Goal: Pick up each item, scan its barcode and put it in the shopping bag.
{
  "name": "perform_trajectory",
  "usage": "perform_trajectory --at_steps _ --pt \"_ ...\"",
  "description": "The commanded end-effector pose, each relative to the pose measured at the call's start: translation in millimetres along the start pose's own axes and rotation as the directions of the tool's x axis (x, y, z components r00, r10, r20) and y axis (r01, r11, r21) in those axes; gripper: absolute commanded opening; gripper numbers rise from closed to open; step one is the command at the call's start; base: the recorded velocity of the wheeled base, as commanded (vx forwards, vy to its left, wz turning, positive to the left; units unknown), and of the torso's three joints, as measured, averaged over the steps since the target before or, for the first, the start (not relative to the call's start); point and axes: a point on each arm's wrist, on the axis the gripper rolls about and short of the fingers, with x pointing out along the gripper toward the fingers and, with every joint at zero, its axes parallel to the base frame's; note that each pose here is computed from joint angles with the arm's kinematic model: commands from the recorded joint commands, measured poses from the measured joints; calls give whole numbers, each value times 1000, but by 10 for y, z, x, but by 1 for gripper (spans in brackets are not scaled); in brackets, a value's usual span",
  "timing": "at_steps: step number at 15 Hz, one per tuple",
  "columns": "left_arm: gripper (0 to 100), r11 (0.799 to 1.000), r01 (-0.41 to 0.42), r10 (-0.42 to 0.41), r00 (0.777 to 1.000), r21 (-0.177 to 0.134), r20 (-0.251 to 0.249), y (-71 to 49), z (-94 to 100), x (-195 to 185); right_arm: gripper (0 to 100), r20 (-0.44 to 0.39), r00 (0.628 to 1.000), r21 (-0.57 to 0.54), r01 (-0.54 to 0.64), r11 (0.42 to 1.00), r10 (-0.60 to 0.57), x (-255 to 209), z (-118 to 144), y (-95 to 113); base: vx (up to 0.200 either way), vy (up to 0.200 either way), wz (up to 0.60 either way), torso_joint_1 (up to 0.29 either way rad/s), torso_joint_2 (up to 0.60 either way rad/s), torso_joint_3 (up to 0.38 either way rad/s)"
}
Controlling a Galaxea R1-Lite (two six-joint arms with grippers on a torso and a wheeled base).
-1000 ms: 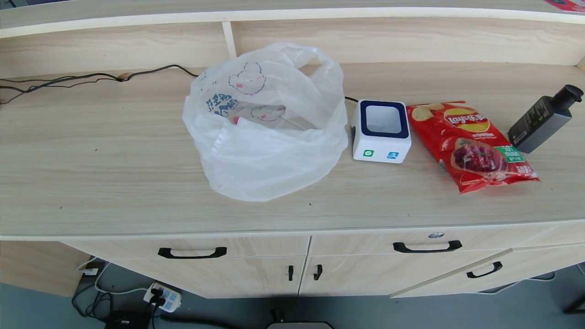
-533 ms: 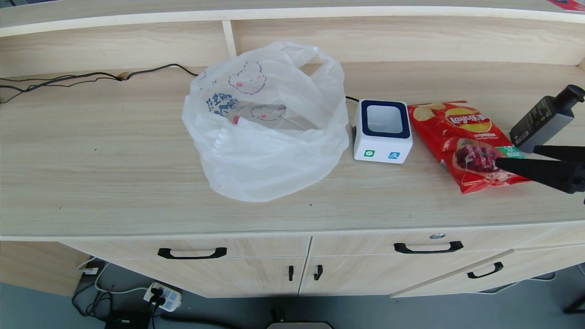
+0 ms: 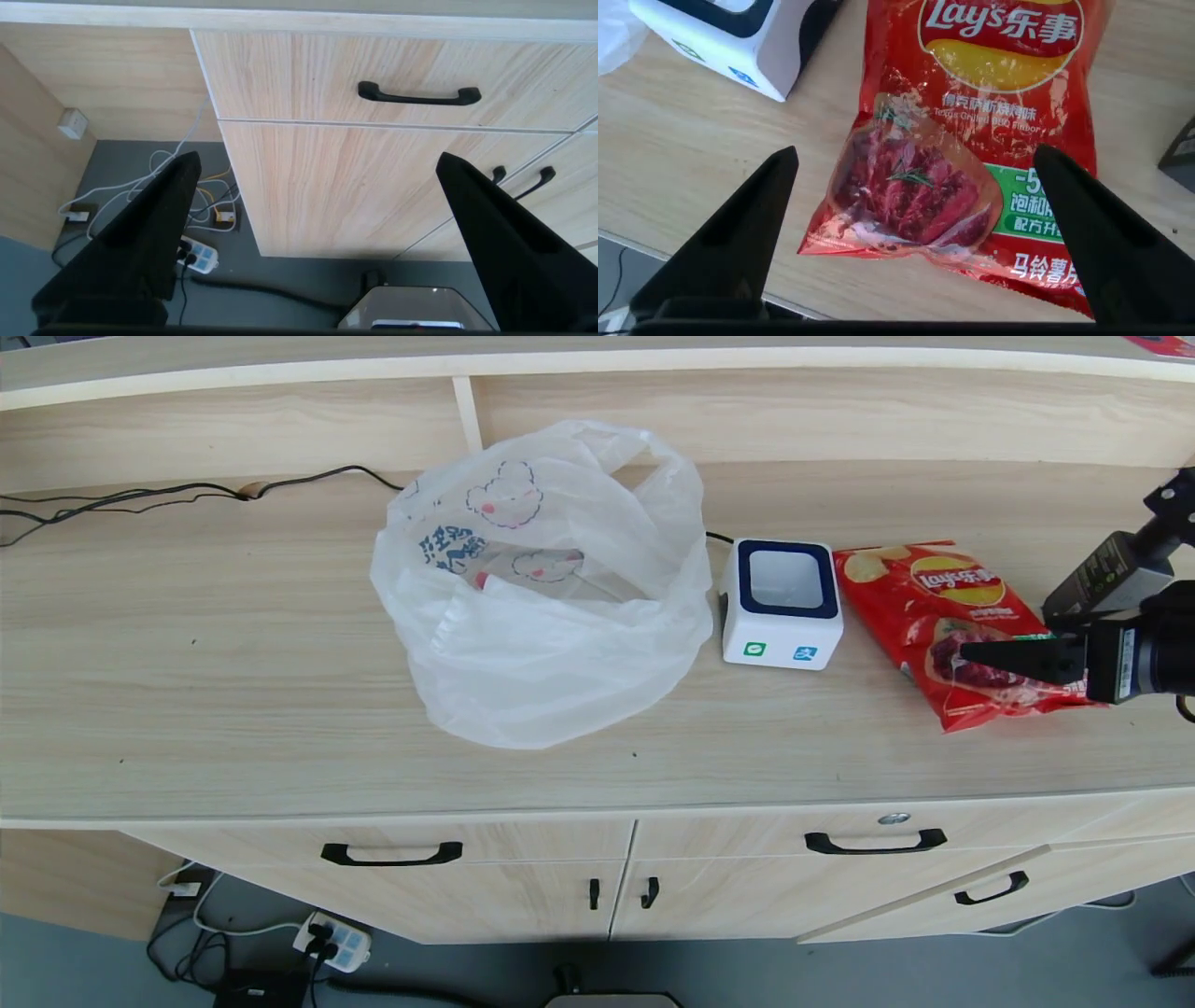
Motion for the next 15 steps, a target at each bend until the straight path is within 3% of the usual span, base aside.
perform_trajectory --at_steps 1,15 --pt "100 1000 0 0 1000 0 -3 0 -1 1 100 -1 1000 1 11 1000 -11 200 92 -113 0 0 0 0 0 0" --pt "100 1000 0 0 1000 0 -1 0 1 1 100 -47 994 29 99 995 -98 479 -19 -402 0 0 0 0 0 0"
